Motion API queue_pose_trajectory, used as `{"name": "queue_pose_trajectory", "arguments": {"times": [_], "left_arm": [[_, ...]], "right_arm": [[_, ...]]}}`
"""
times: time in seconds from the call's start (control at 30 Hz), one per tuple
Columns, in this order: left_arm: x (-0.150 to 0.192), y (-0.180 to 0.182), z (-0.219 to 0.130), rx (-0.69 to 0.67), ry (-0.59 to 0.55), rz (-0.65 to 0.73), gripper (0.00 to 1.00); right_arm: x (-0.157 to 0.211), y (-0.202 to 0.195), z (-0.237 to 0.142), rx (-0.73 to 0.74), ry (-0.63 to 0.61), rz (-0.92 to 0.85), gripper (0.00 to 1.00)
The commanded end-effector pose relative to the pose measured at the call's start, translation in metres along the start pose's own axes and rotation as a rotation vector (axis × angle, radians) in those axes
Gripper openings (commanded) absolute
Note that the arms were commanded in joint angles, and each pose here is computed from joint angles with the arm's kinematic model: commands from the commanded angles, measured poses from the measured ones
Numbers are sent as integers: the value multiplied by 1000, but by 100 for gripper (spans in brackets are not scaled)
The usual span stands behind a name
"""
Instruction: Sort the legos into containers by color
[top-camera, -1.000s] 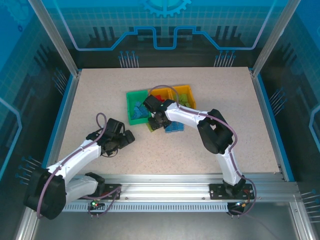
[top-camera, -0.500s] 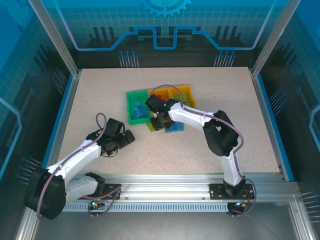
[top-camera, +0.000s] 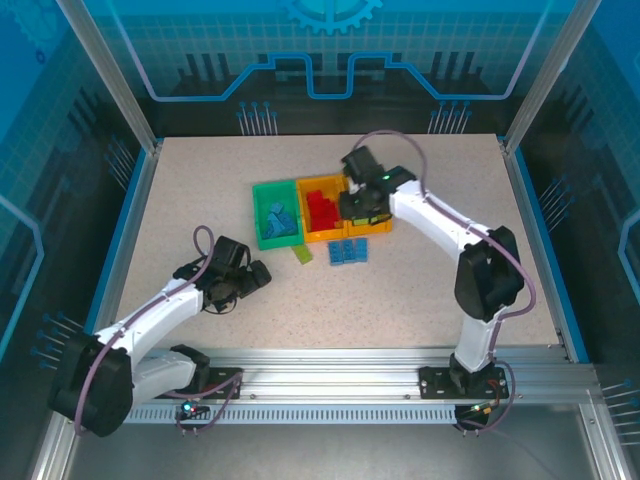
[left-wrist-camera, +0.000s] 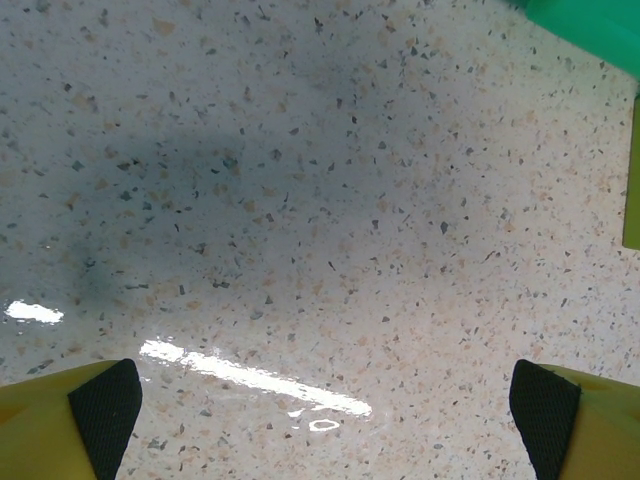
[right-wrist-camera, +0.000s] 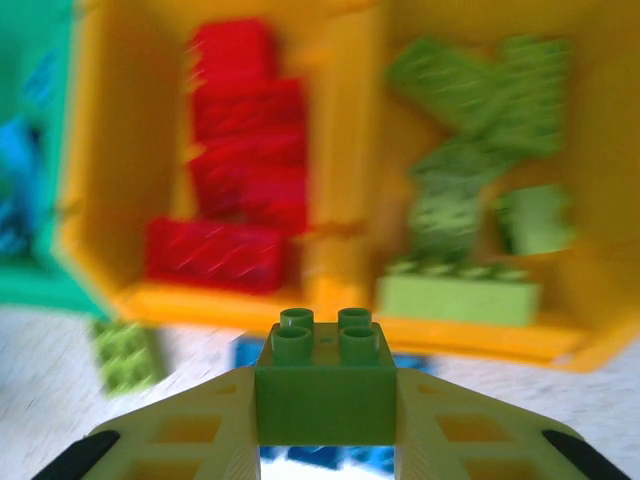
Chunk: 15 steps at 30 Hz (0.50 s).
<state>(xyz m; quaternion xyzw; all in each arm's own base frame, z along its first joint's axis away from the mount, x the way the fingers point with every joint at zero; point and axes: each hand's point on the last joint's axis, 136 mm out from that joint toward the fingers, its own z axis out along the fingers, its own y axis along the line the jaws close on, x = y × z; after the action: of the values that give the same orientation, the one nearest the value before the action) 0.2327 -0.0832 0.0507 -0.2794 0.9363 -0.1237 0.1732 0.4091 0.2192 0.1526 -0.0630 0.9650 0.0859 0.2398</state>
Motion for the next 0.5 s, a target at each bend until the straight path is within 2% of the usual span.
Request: {"name": "queue_pose_trajectory", "arguments": {"times": [0.0, 0.27, 0.4, 0.47], "left_arm": [[3, -3, 3, 14, 27, 1, 99], [3, -4, 5, 16, 35, 0, 99], [4, -3, 5, 13, 35, 1, 99], [4, -2, 5, 9, 35, 1, 99]], "right_arm": [[-17, -28, 3, 24, -14, 82, 33], [-33, -57, 47, 87, 78, 103, 35], [-39, -58, 56, 87, 86, 125, 44], [-39, -59, 57, 90, 94, 133, 55]]}}
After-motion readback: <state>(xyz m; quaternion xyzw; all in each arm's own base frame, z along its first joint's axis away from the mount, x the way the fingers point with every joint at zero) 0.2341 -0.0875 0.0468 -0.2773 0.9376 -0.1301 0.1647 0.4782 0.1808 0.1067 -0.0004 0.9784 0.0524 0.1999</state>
